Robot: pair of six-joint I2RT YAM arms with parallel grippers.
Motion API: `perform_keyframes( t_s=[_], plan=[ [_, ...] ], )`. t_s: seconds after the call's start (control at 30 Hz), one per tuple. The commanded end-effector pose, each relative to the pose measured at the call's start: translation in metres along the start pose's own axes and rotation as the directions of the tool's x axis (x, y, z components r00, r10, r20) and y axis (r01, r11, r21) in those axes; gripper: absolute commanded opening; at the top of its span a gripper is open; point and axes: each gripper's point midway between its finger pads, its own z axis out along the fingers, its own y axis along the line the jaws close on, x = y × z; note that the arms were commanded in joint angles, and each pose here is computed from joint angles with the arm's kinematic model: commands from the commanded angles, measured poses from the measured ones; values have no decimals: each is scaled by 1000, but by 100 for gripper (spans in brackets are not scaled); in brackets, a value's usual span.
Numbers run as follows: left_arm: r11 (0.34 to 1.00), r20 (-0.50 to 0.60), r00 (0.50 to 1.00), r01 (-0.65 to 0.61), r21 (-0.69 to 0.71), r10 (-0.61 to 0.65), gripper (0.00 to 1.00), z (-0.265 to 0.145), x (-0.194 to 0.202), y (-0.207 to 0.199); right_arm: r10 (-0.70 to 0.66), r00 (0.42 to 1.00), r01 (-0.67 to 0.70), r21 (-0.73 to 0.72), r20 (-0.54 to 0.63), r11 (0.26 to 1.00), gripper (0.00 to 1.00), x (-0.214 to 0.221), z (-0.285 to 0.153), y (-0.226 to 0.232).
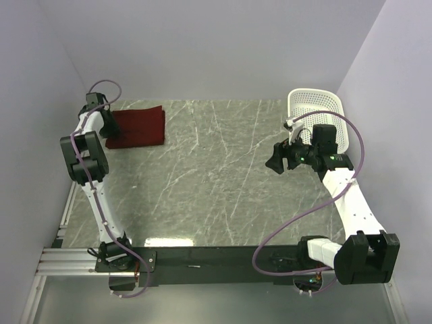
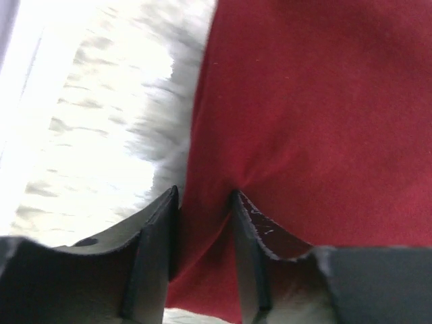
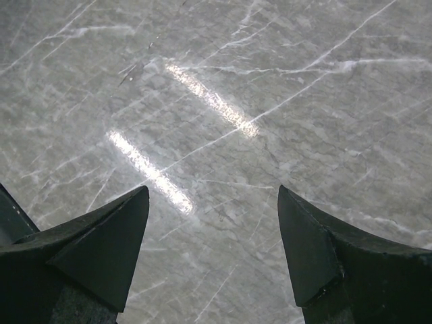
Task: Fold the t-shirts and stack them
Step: Neatly place the folded tshirt to the corner
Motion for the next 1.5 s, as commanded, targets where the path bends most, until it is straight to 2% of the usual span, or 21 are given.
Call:
perform_keyframes(
  t_s=[0.0, 0.2, 0.27, 0.3, 0.37, 0.4, 0.43, 0.5, 0.53, 0.57, 0.6, 0.63, 0.67, 0.7, 0.73, 0.83, 0.93, 0.97, 1.03, 1.1, 1.47],
  plan=[
    [992, 58, 998, -23, -124, 30, 44, -6, -28, 29, -24, 999, 24, -5, 31, 1000, 83, -9, -5, 2],
    [981, 154, 988, 46, -187, -16, 51, -37, -63, 41, -31, 999, 31, 23, 21, 999, 83, -5, -4, -4],
    [990, 277, 960, 79, -119, -44, 53, -76, -94, 29, -43, 999, 42, 62, 12, 997, 83, -4, -6, -10],
    [991, 264, 963, 92, -102, -62, 54, -79, -79, 29, -50, 999, 49, 78, 11, 996, 83, -4, -6, -13],
    [995, 424, 900, 98, 26, -100, 57, -142, -110, 8, -74, 997, 72, 134, 14, 988, 83, -6, -12, -20],
    [993, 402, 908, 110, 47, -119, 60, -140, -85, 9, -89, 996, 84, 155, 25, 984, 83, -9, -14, -23],
    [987, 481, 864, 101, 125, -149, 61, -189, -96, 1, -105, 994, 98, 175, 30, 980, 83, -11, -17, -24],
    [968, 496, 853, 40, 249, -163, 66, -205, -63, -14, -152, 987, 130, 272, 60, 954, 84, -21, -32, -33],
    [954, 575, 797, 3, 301, -184, 74, -256, -65, -17, -167, 983, 137, 308, 72, 941, 86, -24, -38, -36],
    [944, 594, 780, -14, 330, -196, 98, -270, -54, -18, -205, 973, 155, 354, 107, 922, 88, -34, -50, -34],
    [933, 564, 790, 27, 359, -240, 99, -261, -22, -13, -211, 972, 145, 439, 106, 887, 88, -33, -60, -45],
    [912, 649, 702, 4, 411, -295, 99, -310, -25, -11, -193, 966, 80, 508, 173, 858, 89, -44, -70, -52],
    [893, 652, 685, -5, 450, -325, 99, -322, -12, -12, -181, 953, 0, 597, 242, 802, 97, -52, -90, -60],
    [865, 612, 725, -46, 499, -315, 99, -315, 20, -19, -158, 943, -99, 698, 294, 710, 100, -51, -108, -78],
    [835, 644, 701, -125, 535, -308, 100, -345, 32, -26, -140, 924, -177, 722, 356, 668, 100, -52, -125, -82],
    [760, 622, 753, -272, 590, -213, 99, -363, 80, -48, -94, 912, -236, 699, 398, 675, 100, -46, -130, -75],
    [702, 606, 788, -370, 609, -111, 99, -373, 111, -65, -4, 880, -370, 693, 474, 619, 100, -36, -135, -80],
    [708, 576, 814, -362, 606, -77, 99, -369, 123, -65, 11, 877, -392, 702, 481, 595, 100, -34, -138, -82],
    [689, 601, 799, -421, 589, -26, 99, -378, 133, -72, 38, 882, -403, 712, 469, 575, 100, -28, -139, -84],
    [725, 617, 787, -426, 541, 2, 99, -376, 136, -66, 55, 888, -411, 733, 457, 542, 100, -18, -139, -89],
    [729, 616, 788, -427, 535, 9, 99, -380, 146, -66, -20, 881, -386, 741, 474, 549, 98, -17, -149, -82]
  ],
)
